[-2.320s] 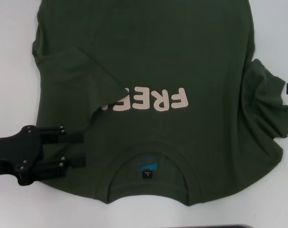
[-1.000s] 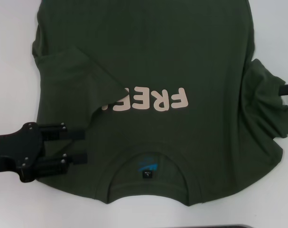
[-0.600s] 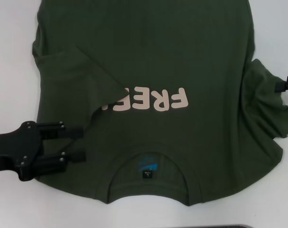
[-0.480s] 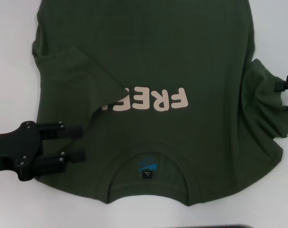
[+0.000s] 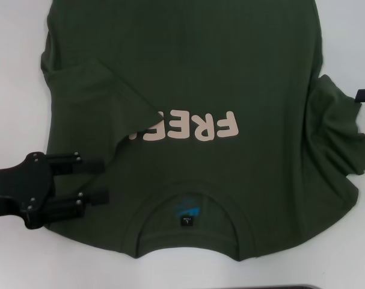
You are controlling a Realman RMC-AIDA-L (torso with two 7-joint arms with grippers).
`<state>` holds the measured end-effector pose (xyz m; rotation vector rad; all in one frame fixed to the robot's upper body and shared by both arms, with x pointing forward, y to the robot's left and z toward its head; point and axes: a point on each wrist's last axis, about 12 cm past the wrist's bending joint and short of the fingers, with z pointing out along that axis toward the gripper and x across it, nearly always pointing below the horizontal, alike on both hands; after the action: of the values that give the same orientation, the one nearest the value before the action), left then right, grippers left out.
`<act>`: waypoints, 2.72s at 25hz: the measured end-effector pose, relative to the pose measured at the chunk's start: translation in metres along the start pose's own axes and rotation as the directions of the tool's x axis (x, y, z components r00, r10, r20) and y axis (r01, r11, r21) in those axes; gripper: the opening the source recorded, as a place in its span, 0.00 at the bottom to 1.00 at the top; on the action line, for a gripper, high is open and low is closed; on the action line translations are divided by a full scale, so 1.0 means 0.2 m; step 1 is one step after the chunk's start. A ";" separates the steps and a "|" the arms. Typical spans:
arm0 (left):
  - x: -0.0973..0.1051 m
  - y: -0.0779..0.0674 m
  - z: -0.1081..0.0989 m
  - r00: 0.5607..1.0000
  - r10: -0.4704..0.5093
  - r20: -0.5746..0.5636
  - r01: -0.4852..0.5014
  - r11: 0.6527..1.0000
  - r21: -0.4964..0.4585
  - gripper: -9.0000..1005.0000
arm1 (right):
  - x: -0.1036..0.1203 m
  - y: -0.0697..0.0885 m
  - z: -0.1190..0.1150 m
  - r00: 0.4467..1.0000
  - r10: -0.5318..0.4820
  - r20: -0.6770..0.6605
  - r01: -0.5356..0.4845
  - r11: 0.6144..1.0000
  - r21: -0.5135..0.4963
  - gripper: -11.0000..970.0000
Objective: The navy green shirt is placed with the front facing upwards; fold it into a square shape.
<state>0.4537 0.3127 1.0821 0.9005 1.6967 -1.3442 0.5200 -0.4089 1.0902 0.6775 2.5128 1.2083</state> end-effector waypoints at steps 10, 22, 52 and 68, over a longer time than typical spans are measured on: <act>0.00 0.00 0.00 1.000 0.001 -0.001 -0.001 1.000 -0.004 0.58 | 0.01 0.01 0.03 0.999 0.029 -0.024 -0.029 1.000 -0.005 0.91; 0.00 0.01 0.00 1.000 0.004 -0.004 -0.004 1.000 -0.012 0.58 | 0.03 -0.04 0.06 0.998 0.062 -0.001 -0.062 0.998 0.001 0.91; -0.02 0.02 0.01 1.000 0.005 -0.006 -0.006 1.000 -0.015 0.58 | -0.03 0.02 0.05 0.996 -0.091 -0.014 0.091 0.995 0.037 0.91; -0.02 0.02 0.02 1.000 0.007 0.011 -0.007 1.000 -0.008 0.58 | -0.05 0.07 0.04 0.974 -0.221 -0.055 0.225 0.971 0.080 0.91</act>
<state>0.4601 0.3087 1.0838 0.8925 1.6875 -1.3349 0.5349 -0.4014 1.0962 0.3758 2.6077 1.0528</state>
